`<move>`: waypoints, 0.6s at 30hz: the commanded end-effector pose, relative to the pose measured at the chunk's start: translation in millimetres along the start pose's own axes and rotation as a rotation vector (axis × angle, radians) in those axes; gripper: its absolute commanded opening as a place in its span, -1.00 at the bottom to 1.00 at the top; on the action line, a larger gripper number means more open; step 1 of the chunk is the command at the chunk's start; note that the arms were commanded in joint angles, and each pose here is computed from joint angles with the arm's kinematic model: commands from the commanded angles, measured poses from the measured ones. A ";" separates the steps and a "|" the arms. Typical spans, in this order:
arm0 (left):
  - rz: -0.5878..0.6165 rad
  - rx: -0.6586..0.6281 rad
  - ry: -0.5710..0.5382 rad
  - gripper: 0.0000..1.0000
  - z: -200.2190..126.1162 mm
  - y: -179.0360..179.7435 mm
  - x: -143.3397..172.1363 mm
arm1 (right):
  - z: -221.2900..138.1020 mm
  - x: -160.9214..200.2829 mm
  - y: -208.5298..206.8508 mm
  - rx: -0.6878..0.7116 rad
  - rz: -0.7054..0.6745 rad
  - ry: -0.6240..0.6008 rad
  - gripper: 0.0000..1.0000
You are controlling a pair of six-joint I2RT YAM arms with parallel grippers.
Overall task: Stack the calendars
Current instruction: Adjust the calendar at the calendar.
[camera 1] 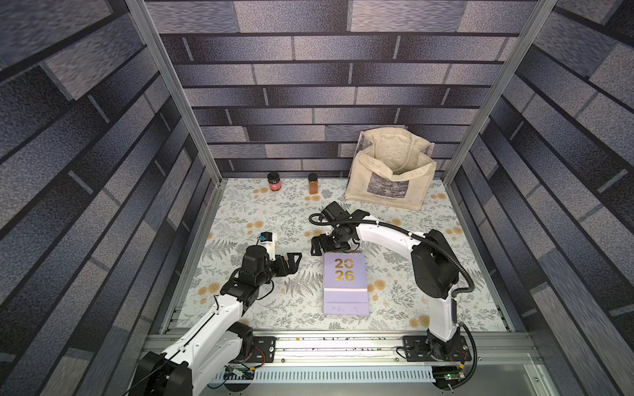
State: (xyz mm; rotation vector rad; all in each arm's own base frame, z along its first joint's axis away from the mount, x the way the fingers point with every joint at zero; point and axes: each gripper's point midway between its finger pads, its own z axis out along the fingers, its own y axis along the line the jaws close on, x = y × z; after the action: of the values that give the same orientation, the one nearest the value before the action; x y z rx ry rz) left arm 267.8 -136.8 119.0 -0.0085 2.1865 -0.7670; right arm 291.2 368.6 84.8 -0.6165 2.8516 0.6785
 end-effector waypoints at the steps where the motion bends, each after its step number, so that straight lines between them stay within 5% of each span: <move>1: -0.014 0.009 0.006 1.00 -2.0 0.5 4.1 | -11.3 3.8 6.2 -0.003 0.005 -0.013 0.96; 10: -0.016 0.046 0.003 1.00 -0.1 -5.9 2.0 | -37.8 -8.9 -3.1 0.080 0.005 -0.085 0.99; 18: -0.012 0.151 0.026 1.00 17.0 -25.5 -9.2 | -85.9 13.3 -54.1 0.154 0.129 -0.173 1.00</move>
State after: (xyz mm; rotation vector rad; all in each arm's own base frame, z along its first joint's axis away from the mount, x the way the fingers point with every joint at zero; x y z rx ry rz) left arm 272.1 -152.2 115.1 0.0323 2.1900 -0.8626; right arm 292.4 310.6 126.7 -0.4524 2.7790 0.5576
